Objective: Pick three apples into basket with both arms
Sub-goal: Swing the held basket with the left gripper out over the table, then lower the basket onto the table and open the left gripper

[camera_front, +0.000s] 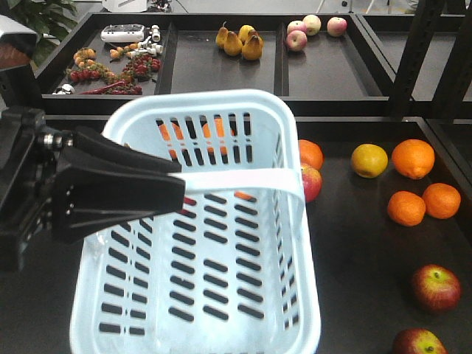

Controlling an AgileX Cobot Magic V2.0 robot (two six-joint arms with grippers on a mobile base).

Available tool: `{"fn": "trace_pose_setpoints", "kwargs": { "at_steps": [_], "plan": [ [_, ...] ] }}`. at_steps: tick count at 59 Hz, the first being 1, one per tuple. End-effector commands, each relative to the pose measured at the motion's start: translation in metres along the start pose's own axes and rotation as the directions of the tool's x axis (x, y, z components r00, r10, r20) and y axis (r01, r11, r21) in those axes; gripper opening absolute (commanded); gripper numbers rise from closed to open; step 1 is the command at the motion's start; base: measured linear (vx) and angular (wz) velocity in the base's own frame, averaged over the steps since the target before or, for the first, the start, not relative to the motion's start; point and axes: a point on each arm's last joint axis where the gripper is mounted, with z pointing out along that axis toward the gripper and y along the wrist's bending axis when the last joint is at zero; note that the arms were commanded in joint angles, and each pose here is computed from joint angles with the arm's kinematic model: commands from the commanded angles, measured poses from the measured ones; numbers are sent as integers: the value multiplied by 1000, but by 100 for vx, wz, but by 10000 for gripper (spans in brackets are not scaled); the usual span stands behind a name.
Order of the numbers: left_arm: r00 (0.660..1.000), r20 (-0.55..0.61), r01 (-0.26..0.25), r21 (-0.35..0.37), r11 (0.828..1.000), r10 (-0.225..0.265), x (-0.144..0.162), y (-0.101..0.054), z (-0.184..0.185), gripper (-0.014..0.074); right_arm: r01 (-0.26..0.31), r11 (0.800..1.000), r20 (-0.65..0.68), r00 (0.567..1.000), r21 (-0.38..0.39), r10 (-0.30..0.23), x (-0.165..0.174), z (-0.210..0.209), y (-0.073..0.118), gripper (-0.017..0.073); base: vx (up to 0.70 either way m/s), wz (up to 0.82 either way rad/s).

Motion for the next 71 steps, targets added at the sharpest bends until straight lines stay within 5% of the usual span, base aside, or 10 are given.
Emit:
{"fn": "trace_pose_setpoints", "kwargs": {
  "at_steps": [1,17,41,46,55,63,71],
  "plan": [
    [998,68,-3,-36,999,6,-12,3,0,-6,17,1000,70,997,-14,-16,-3,0,1,-4,0,0],
    [996,47,74,25,997,-75,-14,47,25,-6,17,1000,71,997,-15,-16,-3,-1,1,-4,0,0],
    [996,-6,86,85,993,-86,-31,111,72,-6,17,1000,71,997,-15,-16,-3,-1,1,-4,0,0],
    [995,-50,92,113,989,-87,-22,118,91,-6,17,1000,71,997,-15,-16,-3,-1,1,-4,0,0],
    [992,-125,30,140,990,-13,-4,128,120,-6,17,1000,71,997,-15,-16,-3,-1,1,-4,0,0],
    [984,-159,110,162,981,-84,6,137,131,-6,17,1000,72,997,-15,-16,-3,-1,1,-4,0,0],
    [980,-173,129,162,978,-101,12,142,134,-6,17,1000,71,997,-15,-16,-3,-1,1,-4,0,0]
  ]
}}
